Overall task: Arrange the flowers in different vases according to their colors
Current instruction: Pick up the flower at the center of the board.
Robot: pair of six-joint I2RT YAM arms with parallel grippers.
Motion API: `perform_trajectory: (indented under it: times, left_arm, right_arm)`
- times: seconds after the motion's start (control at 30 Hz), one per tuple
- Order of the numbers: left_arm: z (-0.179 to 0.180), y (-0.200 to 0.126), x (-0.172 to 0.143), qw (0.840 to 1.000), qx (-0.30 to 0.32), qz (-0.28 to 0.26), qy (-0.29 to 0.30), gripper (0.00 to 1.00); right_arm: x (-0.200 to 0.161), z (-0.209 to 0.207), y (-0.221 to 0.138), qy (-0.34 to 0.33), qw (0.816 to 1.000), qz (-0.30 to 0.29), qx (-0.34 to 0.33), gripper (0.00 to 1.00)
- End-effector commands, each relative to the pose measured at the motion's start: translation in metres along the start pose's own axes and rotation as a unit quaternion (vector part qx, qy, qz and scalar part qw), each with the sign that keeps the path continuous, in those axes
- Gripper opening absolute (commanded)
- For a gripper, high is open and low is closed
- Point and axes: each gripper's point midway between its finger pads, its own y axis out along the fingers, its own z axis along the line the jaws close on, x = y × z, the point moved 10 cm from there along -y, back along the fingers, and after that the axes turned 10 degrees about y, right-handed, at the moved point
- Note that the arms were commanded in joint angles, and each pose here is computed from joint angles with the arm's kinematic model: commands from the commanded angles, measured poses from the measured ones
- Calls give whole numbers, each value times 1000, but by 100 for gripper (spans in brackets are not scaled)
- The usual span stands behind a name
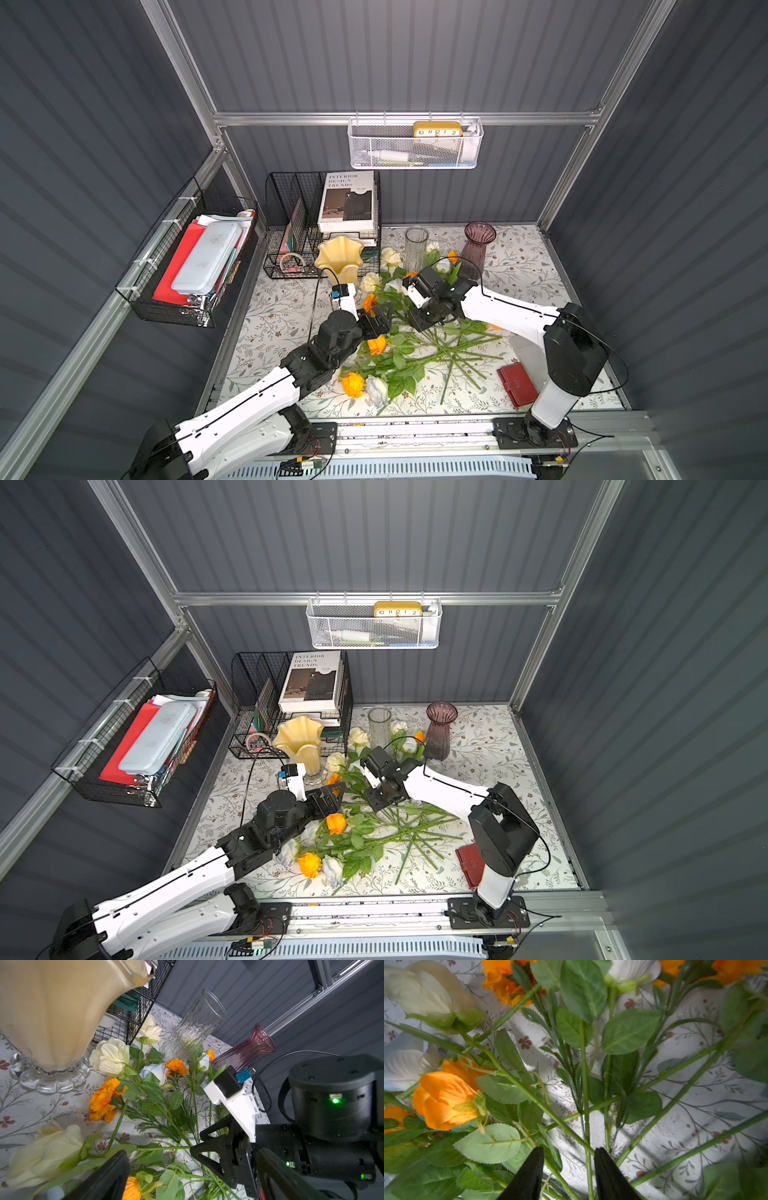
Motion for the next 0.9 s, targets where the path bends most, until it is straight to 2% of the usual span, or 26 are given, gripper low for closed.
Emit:
perform_trajectory:
  times: [0.0,0.27,0.57,0.87]
  left_arm:
    - [8,5,-12,999,21,24,-5,99]
    - [10,10,-20,999,11,32,-20,99]
    - [11,7,-19,999,17,29,-12,99]
    - [13,8,-20,999,25,31,-10,99]
  right_arm:
    - [11,9,-4,-65,998,-18,13,44]
    - [12,9,14,-123,992,14,9,43]
    - [18,6,29,-146,988,32,-23,44]
    - [14,10,43,-163,985,63,-13,44]
